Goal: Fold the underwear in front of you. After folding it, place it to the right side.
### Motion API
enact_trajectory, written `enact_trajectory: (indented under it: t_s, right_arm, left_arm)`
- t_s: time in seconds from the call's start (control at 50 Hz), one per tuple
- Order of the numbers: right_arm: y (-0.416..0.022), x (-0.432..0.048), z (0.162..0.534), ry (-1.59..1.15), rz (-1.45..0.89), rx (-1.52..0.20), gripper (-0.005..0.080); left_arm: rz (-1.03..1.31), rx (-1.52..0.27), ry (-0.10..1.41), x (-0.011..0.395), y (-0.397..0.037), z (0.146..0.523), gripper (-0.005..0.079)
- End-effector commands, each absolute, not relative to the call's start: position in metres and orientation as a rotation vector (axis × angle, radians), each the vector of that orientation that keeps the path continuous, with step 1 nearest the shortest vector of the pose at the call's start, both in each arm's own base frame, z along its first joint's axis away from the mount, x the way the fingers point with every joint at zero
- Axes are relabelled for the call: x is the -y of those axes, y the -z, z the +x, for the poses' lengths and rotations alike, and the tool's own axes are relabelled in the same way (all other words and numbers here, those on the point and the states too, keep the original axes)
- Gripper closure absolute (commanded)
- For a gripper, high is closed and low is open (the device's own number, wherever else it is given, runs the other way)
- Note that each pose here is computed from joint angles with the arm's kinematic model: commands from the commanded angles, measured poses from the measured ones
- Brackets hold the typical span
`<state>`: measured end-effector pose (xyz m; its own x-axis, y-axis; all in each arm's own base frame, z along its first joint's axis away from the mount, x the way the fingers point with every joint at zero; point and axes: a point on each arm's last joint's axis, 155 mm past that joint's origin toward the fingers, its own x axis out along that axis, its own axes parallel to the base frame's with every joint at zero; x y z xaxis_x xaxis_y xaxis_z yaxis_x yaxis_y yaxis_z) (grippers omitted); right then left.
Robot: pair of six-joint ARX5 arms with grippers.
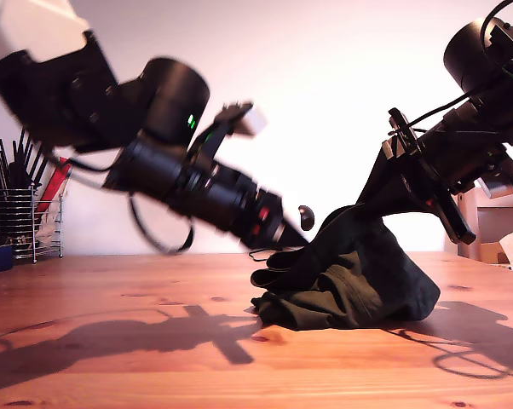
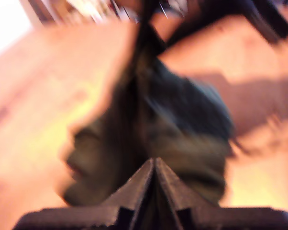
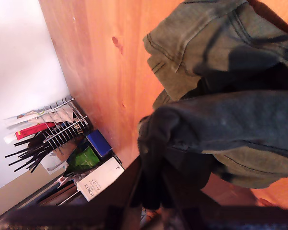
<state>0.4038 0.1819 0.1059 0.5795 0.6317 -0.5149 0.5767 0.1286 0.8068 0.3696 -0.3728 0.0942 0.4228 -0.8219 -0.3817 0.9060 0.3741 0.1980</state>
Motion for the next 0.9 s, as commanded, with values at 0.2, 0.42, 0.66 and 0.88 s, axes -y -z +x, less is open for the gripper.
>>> enact_trajectory:
  t_s: [0.2,0.42,0.66,0.88]
  right_arm:
    - [-0.102,-0.183,0.406,-0.049,1.523,-1.065,0.0758]
    - [-0.101,-0.181,0.407,-0.041,1.523,-1.057,0.0758]
    - [-0.101,-0.181,0.407,-0.041,1.522,-1.057,0.0758]
    - [-0.101,-0.181,0.407,-0.042,1.523,-1.058,0.0758]
  left_arm:
    - [0.349,-0.259,1.270,0.388,-0.095,0.352,0.0761]
    - [0.315,-0.318,1.348,0.392,-0.091,0.338,0.0762]
    - [0.361,-0.388,1.322,0.389,-0.051,0.346,0.0762]
    - [0.423,-0.409,1.268,0.390,-0.043,0.369,0.0762]
